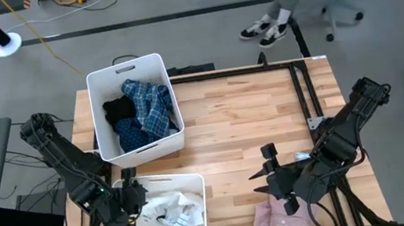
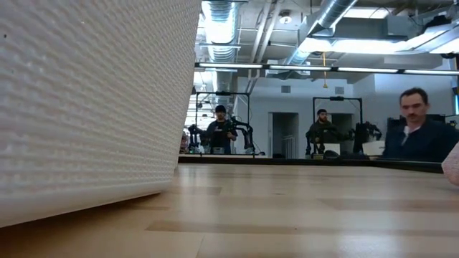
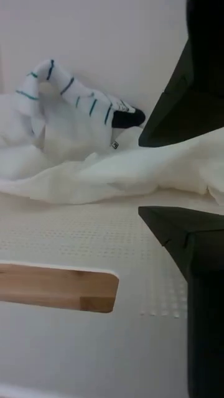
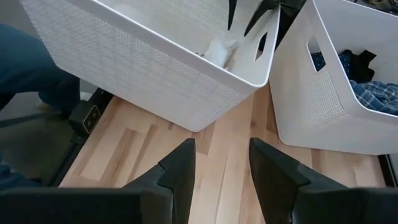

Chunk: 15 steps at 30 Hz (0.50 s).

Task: Sort clothes
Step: Put the pink shirt into the top white laundry organizer

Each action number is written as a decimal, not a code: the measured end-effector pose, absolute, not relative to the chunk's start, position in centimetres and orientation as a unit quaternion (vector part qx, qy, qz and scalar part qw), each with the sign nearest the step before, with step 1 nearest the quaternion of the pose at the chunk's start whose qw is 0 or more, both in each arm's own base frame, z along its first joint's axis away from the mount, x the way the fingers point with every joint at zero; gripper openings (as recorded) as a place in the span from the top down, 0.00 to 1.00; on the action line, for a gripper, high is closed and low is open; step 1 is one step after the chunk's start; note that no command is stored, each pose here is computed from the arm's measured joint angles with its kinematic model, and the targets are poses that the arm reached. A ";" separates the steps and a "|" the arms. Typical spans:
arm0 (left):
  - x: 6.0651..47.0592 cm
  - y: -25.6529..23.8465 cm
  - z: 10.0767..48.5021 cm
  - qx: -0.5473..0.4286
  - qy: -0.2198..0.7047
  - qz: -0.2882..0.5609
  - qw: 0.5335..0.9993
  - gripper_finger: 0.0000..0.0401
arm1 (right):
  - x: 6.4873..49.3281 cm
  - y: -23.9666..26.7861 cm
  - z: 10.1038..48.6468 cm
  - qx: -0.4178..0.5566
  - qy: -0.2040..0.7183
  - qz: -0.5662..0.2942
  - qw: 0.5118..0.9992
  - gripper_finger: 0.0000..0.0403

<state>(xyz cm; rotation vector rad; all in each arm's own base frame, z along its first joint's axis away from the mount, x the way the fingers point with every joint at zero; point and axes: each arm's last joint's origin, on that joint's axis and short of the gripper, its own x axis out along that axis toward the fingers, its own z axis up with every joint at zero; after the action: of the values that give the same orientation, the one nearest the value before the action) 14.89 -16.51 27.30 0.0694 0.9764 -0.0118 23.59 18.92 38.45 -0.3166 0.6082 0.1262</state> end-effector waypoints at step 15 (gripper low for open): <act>15.0 -16.6 27.4 0.040 0.466 -0.010 0.884 0.60 | 23.6 18.9 38.4 -0.156 0.298 0.062 0.940 0.59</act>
<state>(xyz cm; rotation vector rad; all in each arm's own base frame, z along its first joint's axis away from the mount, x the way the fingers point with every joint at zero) 14.96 -16.57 27.42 0.0830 0.9705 -0.0205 23.60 18.93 38.44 -0.3184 0.6085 0.1266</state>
